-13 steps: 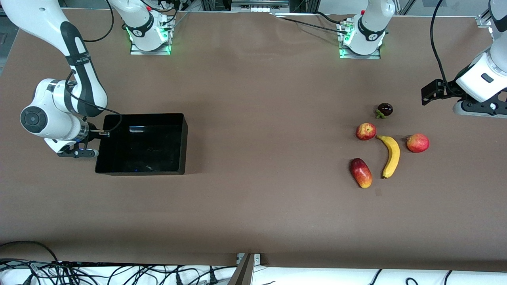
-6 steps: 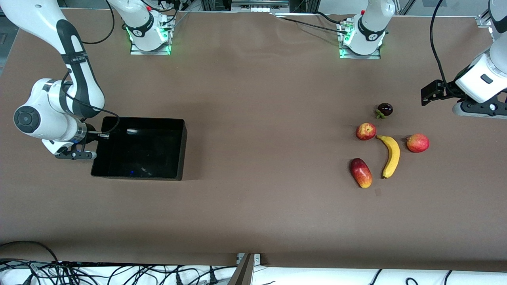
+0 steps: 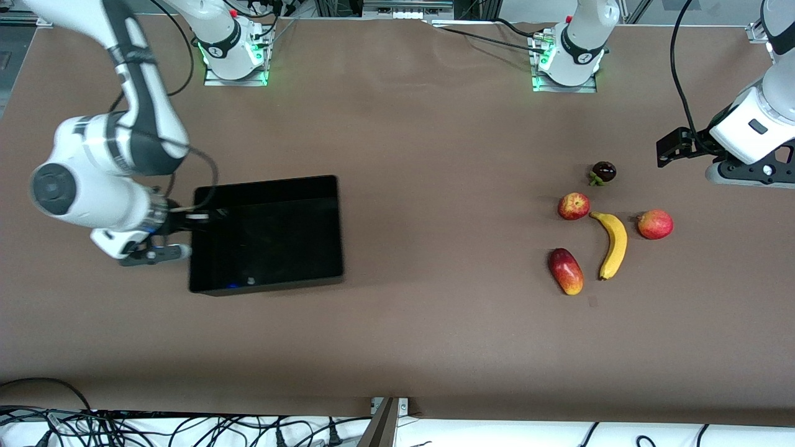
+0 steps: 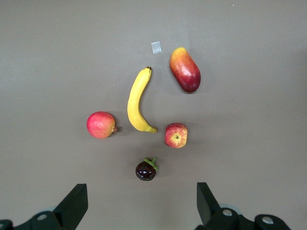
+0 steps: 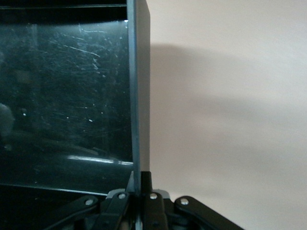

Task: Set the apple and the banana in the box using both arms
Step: 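Slide the black box with the right gripper toward the fruit, then open the right gripper off the box while the left gripper grasps the apple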

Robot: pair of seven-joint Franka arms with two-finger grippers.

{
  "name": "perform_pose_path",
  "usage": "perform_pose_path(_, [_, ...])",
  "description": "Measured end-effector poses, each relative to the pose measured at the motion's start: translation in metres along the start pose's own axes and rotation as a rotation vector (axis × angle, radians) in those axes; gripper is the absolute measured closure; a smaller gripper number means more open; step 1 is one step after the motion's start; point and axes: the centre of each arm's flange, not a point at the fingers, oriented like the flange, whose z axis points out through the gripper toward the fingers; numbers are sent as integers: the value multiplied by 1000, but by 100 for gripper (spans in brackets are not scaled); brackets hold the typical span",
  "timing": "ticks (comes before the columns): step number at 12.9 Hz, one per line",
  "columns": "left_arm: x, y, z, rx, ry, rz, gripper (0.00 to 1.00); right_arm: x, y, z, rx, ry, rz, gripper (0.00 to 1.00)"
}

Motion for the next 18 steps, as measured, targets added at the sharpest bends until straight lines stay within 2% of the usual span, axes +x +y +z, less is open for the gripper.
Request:
perform_pose_path(4, [2,-1,-9,0,19,-1,0,-10,-157,29,59,-46,53,95])
perform_pose_path(6, [2,-1,-9,0,20,-2,0,-16,-236,52,57,-59,88,95])
perform_pose_path(8, [3,-1,-8,0,19,-2,0,-23,-310,82,48,-46,133,95])
perform_pose_path(10, [5,-1,-4,0,12,-1,0,-30,-365,113,61,-7,171,95])
perform_pose_path(13, [10,0,10,-2,-25,0,0,-45,-411,152,81,33,197,95])
perform_pose_path(18, [8,7,80,-7,-195,17,0,-54,-429,173,85,46,182,95])
